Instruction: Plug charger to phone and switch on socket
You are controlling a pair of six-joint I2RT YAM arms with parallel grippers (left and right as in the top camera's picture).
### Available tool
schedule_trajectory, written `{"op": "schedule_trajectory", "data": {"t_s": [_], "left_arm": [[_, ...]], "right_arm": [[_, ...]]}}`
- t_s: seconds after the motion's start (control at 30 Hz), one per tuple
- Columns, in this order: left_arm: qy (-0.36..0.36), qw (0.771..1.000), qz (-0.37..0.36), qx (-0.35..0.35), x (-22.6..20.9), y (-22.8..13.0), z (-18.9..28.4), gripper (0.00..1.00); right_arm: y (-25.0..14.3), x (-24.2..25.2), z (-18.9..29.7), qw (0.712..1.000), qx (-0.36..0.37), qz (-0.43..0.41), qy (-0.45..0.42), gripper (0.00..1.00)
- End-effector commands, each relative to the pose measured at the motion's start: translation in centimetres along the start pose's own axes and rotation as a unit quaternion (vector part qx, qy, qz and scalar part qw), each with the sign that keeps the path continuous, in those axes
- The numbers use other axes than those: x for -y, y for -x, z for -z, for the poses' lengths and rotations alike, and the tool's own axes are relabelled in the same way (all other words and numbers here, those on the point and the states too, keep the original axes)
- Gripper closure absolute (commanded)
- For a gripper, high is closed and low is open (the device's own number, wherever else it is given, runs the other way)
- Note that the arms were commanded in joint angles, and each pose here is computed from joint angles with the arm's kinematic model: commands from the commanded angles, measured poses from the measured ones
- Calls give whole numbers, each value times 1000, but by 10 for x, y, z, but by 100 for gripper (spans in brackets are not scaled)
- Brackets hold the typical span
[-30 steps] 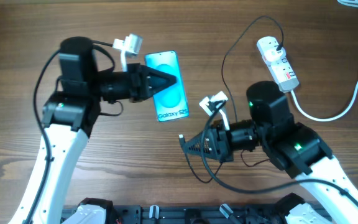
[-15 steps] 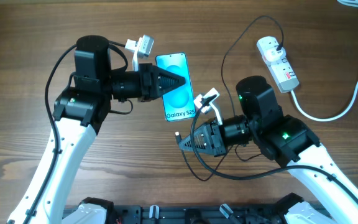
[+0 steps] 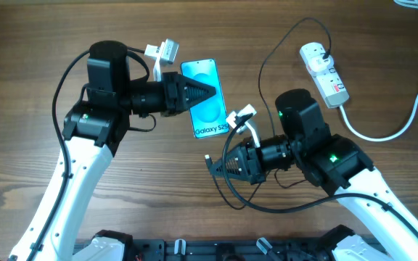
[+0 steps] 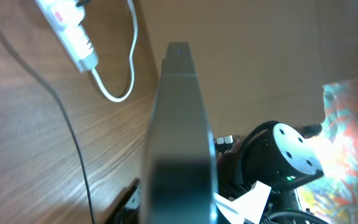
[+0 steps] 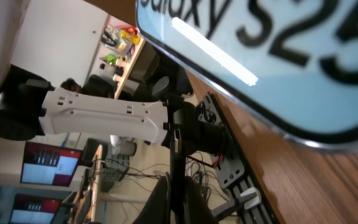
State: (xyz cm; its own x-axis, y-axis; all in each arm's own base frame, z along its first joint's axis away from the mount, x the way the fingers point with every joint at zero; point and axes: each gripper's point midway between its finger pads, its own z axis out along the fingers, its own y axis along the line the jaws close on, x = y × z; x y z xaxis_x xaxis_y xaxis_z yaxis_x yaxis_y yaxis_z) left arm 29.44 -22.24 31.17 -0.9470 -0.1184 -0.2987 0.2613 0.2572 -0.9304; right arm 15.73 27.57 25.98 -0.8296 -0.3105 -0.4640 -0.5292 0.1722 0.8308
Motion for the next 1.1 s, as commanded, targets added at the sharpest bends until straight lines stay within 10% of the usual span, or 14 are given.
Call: {"op": "schedule_trajectory", "data": {"t_s": [0.0,1.07], "left_arm": [[-32,998,-44,-10,17,0,0,96],[-80,997,-20,-7,35,15,27,96]], "right_arm": [[7,0,-3,1000,5,18,3,96],[44,-31,15,991,33,72,112,96]]}}
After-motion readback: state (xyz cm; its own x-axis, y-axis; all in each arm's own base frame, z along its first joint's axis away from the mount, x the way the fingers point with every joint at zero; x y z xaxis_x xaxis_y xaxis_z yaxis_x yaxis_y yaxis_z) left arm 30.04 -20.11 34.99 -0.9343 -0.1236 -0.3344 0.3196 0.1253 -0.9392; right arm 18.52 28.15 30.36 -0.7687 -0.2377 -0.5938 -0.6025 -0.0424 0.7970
